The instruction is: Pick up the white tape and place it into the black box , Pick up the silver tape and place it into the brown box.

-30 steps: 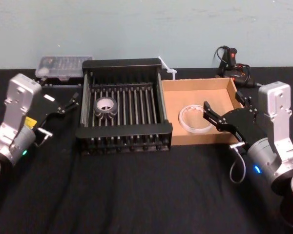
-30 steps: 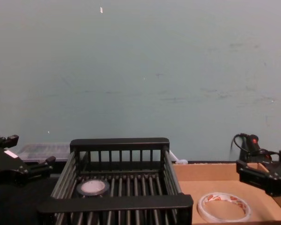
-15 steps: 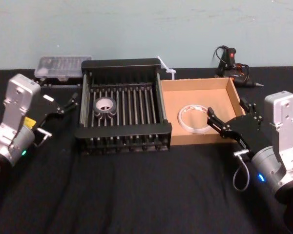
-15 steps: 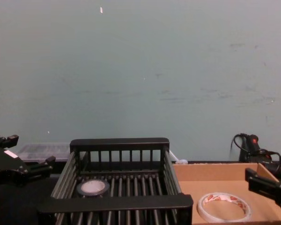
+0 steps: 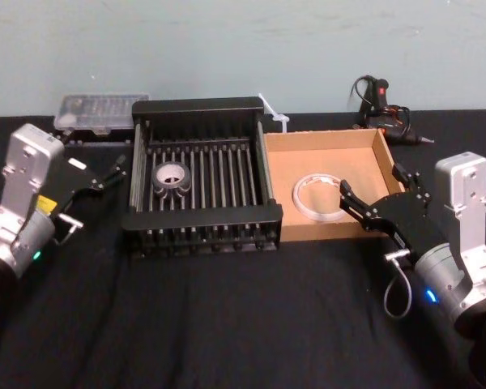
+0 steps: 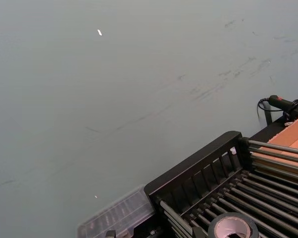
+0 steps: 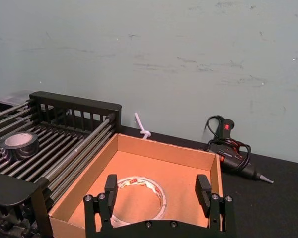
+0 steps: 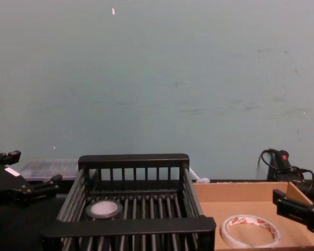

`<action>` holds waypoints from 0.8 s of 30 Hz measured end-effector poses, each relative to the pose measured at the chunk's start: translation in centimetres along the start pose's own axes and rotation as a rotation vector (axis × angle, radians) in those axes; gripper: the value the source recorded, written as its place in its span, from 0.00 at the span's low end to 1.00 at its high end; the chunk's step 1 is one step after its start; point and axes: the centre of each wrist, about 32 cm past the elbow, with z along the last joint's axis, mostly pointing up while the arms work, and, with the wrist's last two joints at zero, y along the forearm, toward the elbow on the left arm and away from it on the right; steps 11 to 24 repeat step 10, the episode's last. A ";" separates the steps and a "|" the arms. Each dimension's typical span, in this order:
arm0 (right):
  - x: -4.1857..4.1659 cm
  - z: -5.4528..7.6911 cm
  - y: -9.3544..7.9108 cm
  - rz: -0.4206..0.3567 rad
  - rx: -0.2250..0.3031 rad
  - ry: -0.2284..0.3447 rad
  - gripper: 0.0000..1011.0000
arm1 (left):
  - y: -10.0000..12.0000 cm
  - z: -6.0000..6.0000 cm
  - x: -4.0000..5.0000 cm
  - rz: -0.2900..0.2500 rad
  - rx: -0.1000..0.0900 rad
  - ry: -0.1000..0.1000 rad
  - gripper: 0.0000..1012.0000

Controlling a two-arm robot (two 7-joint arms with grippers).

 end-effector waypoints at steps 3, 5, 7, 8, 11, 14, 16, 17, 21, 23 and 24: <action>-0.02 0.0 0.0 0.000 -0.001 0.000 0.99 | 0.0 0.0 0.00 0.000 0.000 0.000 0.99; -0.03 0.0 0.0 0.000 -0.001 0.001 0.99 | 0.0 0.0 0.00 0.000 0.000 0.000 0.99; -0.03 0.0 0.0 -0.001 -0.001 0.001 0.99 | 0.0 0.0 0.00 0.000 0.000 0.000 0.99; -0.04 0.0 0.0 -0.001 -0.002 0.001 0.99 | 0.0 0.0 0.00 0.000 0.000 0.000 0.99; -0.05 0.0 0.0 -0.001 -0.002 0.001 0.99 | 0.0 0.0 0.00 0.000 0.000 0.000 0.99; -0.05 0.0 0.0 -0.001 -0.002 0.001 0.99 | 0.0 0.0 0.00 0.000 0.000 0.000 0.99; -0.05 0.0 0.0 -0.001 -0.002 0.001 0.99 | 0.0 0.0 0.00 0.000 0.000 0.000 0.99; -0.05 0.0 0.0 -0.001 -0.002 0.001 0.99 | 0.0 0.0 0.00 0.000 0.000 0.000 0.99; -0.05 0.0 0.0 -0.001 -0.002 0.001 0.99 | 0.0 0.0 0.00 0.000 0.000 0.000 0.99; -0.05 0.0 0.0 -0.001 -0.002 0.001 0.99 | 0.0 0.0 0.00 0.000 0.000 0.000 0.99; -0.05 0.0 0.0 -0.001 -0.002 0.001 0.99 | 0.0 0.0 0.00 0.000 0.000 0.000 0.99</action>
